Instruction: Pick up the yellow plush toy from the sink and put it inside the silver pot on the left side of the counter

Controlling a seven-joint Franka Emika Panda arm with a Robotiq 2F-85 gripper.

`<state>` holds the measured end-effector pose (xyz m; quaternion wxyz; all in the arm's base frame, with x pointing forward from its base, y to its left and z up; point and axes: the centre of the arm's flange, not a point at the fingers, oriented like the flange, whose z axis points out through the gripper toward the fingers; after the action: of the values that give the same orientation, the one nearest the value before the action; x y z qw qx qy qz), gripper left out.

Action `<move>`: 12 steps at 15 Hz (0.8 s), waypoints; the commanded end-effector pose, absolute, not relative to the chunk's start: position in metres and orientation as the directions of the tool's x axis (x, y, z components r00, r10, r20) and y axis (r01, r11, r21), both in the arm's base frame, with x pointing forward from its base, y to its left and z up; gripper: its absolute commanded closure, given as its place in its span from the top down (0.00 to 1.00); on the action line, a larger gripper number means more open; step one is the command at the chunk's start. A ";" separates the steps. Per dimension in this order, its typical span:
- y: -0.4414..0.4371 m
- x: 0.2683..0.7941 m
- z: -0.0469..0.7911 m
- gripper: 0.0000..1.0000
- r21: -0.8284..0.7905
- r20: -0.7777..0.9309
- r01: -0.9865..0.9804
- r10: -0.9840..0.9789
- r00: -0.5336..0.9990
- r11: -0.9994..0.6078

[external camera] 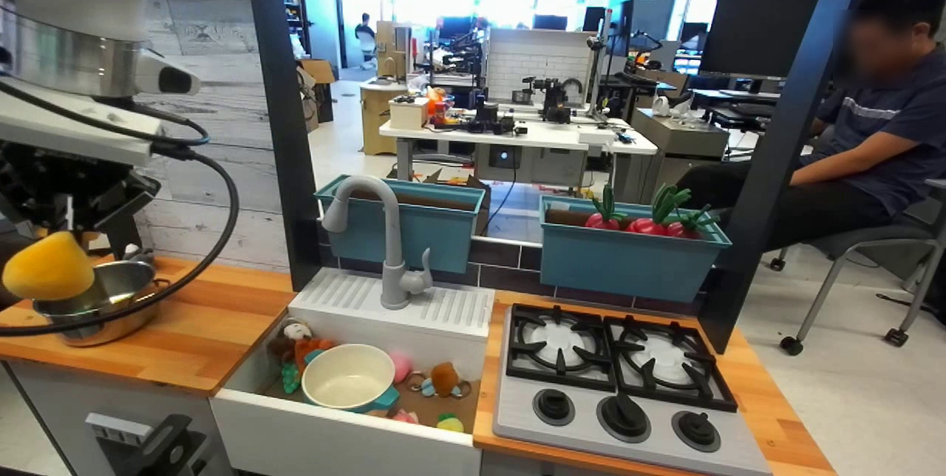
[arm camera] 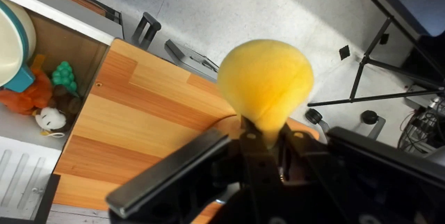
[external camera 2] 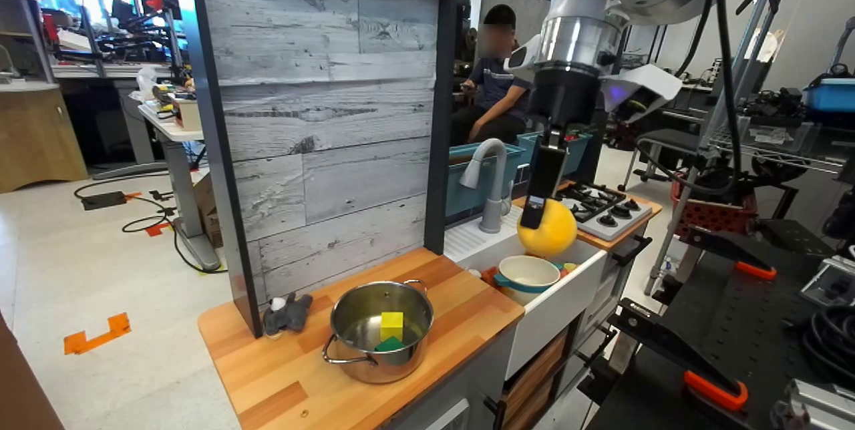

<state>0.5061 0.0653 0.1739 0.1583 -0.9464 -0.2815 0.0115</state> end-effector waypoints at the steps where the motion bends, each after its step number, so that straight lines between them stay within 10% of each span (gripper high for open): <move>1: 0.093 0.485 0.179 0.03 -0.269 0.155 0.539 0.516 0.842 -0.798; 12: 0.158 0.522 0.187 0.03 -0.230 0.414 0.579 0.460 0.786 -0.782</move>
<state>0.4973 0.1570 0.1925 0.1687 -0.9361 -0.2833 -0.1225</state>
